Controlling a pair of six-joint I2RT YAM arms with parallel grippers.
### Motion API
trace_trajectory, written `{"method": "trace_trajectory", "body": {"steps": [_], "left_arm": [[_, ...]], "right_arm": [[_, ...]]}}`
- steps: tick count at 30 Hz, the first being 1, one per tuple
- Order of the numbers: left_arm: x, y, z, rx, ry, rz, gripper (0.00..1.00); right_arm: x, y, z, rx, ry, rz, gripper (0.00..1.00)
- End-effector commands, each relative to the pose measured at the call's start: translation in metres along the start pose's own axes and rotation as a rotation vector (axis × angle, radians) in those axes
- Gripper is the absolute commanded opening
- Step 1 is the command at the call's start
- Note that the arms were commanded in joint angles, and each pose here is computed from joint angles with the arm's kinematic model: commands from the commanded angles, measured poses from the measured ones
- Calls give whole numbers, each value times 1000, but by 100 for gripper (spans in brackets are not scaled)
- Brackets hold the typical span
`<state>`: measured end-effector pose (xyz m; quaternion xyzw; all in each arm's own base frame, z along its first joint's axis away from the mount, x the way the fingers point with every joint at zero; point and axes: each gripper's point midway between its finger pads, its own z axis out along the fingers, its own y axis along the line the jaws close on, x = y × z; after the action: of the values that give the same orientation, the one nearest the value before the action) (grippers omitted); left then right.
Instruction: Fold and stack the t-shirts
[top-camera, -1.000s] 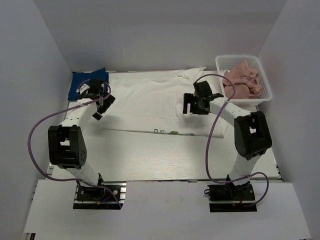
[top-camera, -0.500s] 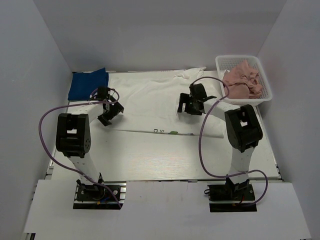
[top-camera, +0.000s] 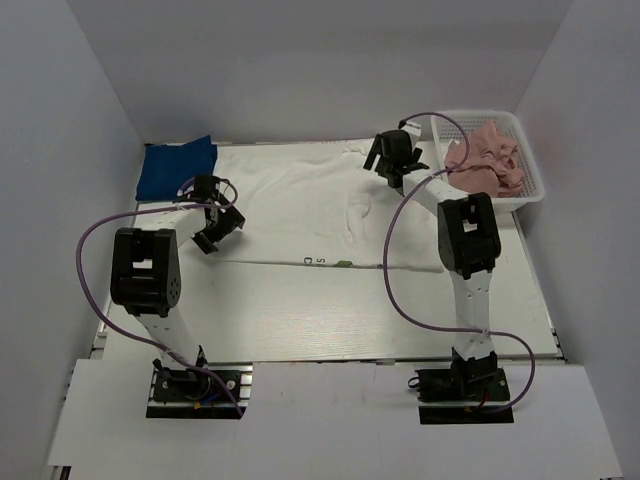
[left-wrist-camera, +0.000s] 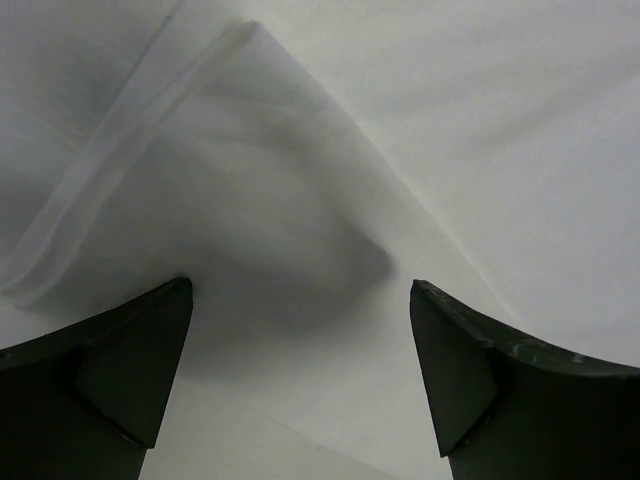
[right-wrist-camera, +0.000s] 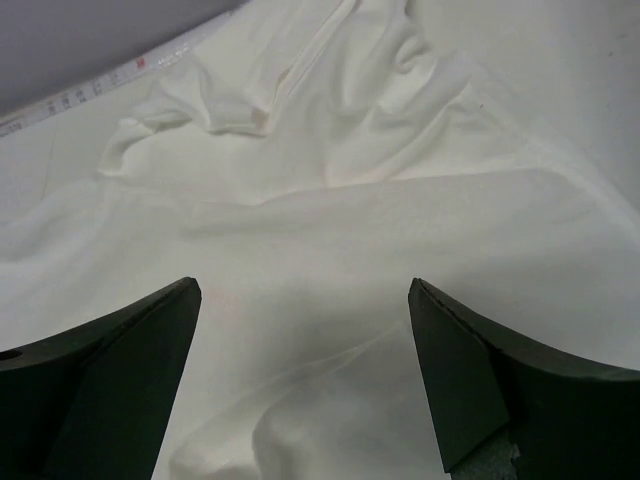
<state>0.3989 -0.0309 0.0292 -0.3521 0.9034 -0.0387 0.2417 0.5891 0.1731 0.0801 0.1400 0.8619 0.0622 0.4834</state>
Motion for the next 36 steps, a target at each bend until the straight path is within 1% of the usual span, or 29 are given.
{"method": "trace_trajectory", "body": {"steps": [1, 2, 3, 4, 5, 8, 9, 10, 11, 13, 14, 16, 17, 18, 19, 22, 23, 25, 26, 28, 29, 32, 33, 35, 36], "left_arm": [[-2, 23, -14, -73, -15, 24, 100], [-3, 24, -13, -80, -21, 25, 100], [-5, 23, -17, -72, -30, 23, 100], [-3, 20, -17, -68, -28, 31, 100], [-5, 16, -20, -48, -36, 27, 100], [-4, 15, -20, -40, -29, 37, 100], [-6, 13, -20, -34, -35, 35, 100], [-5, 12, -20, -27, -29, 35, 100], [-5, 12, -20, -27, -29, 35, 100], [-5, 12, -20, -27, -29, 35, 100], [-5, 12, -20, -27, -29, 35, 100], [-3, 14, -21, -33, -23, 37, 100], [-3, 14, -21, -33, -23, 37, 100], [-4, 18, -20, -44, -18, 29, 100], [-2, 20, -21, -51, -11, 30, 100], [-6, 21, -27, -50, -27, 37, 100], [-6, 21, -28, -50, -28, 37, 100], [-5, 22, -29, -49, -29, 37, 100], [-5, 22, -29, -49, -29, 37, 100], [-6, 23, -29, -56, -35, 37, 100], [-6, 23, -29, -56, -35, 37, 100], [-3, 26, -30, -68, -22, 40, 100], [-6, 26, -32, -68, -34, 39, 100], [-7, 28, -32, -75, -41, 39, 100], [-8, 27, -35, -69, -47, 37, 100]], "right_arm": [[-78, 25, -46, -89, -155, -21, 90], [-62, 15, -50, -74, -103, -46, 90], [-54, 17, -55, -102, -78, -68, 90], [-54, 19, -75, -140, -65, -70, 90], [-22, 5, -79, -123, 14, -88, 90], [29, 6, -104, -241, 147, -124, 90], [41, 10, -108, -285, 164, -149, 90], [52, 23, -118, -375, 212, -161, 90], [62, 29, -121, -405, 237, -173, 90], [79, 46, -126, -457, 279, -201, 90], [90, 52, -122, -476, 308, -207, 90], [103, 60, -122, -466, 348, -217, 90], [98, 66, -118, -464, 338, -219, 90], [110, 63, -108, -439, 380, -219, 90], [111, 66, -105, -436, 385, -213, 90], [107, 78, -89, -432, 379, -201, 90], [90, 94, -88, -468, 345, -190, 90], [94, 105, -82, -502, 348, -191, 90], [78, 120, -83, -541, 316, -184, 90], [79, 133, -80, -587, 307, -188, 90], [68, 144, -83, -619, 285, -185, 90], [62, 152, -83, -657, 266, -181, 90], [59, 153, -85, -679, 266, -176, 90], [53, 149, -90, -671, 253, -178, 90], [44, 143, -86, -633, 209, -184, 90]]}}
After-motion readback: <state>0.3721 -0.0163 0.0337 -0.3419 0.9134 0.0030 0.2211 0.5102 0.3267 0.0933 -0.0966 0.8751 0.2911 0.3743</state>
